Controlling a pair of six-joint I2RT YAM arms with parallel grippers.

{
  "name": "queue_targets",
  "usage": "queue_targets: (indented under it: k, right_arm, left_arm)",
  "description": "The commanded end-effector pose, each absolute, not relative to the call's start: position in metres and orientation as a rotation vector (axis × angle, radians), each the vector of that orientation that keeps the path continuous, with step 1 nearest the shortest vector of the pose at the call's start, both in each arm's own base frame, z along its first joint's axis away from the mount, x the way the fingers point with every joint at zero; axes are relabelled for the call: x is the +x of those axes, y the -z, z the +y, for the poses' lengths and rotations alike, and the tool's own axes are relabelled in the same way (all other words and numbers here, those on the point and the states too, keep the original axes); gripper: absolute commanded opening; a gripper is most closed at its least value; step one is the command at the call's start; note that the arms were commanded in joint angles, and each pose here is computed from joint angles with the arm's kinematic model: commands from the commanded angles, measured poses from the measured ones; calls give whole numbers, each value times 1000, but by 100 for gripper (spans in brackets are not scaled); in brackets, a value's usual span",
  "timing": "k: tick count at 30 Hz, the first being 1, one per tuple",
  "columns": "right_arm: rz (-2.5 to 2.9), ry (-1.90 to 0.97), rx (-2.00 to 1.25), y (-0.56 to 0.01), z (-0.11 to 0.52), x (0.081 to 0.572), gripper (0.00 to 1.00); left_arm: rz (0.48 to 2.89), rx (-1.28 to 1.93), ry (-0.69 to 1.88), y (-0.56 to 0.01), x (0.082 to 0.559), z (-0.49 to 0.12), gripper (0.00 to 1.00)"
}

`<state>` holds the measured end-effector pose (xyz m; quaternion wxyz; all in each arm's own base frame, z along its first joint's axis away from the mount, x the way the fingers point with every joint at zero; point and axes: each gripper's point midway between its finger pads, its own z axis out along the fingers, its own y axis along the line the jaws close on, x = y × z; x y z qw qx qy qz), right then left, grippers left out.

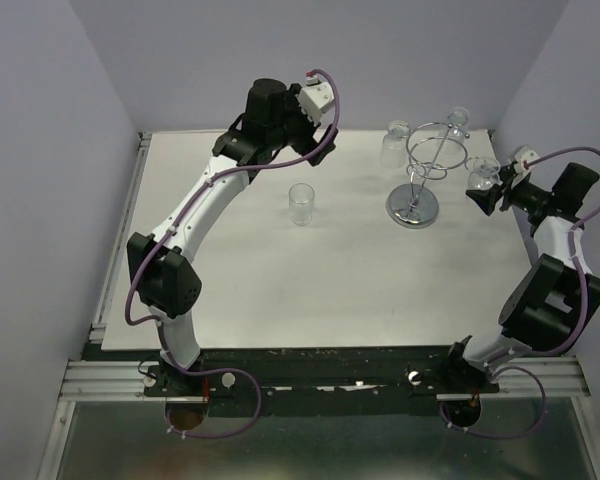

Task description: Take the wine glass off the wine glass rack

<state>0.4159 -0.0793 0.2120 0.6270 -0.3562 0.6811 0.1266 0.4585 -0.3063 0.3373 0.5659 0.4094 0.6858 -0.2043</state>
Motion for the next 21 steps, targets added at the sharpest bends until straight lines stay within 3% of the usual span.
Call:
queue_targets:
  k: [1,10,21]
  right_arm:
    - [1479,-170,-846,-245,-80,409,1]
    - [1511,-93,-794,-253,-71,376,1]
    - [1511,-80,-729,-289,-28,314,1]
  left_arm:
    - [1548,956,515,-360,443,-310,99]
    - [1499,966,490,-367,439,-310,99]
    - [1259,967,413,-390,389,-301,99]
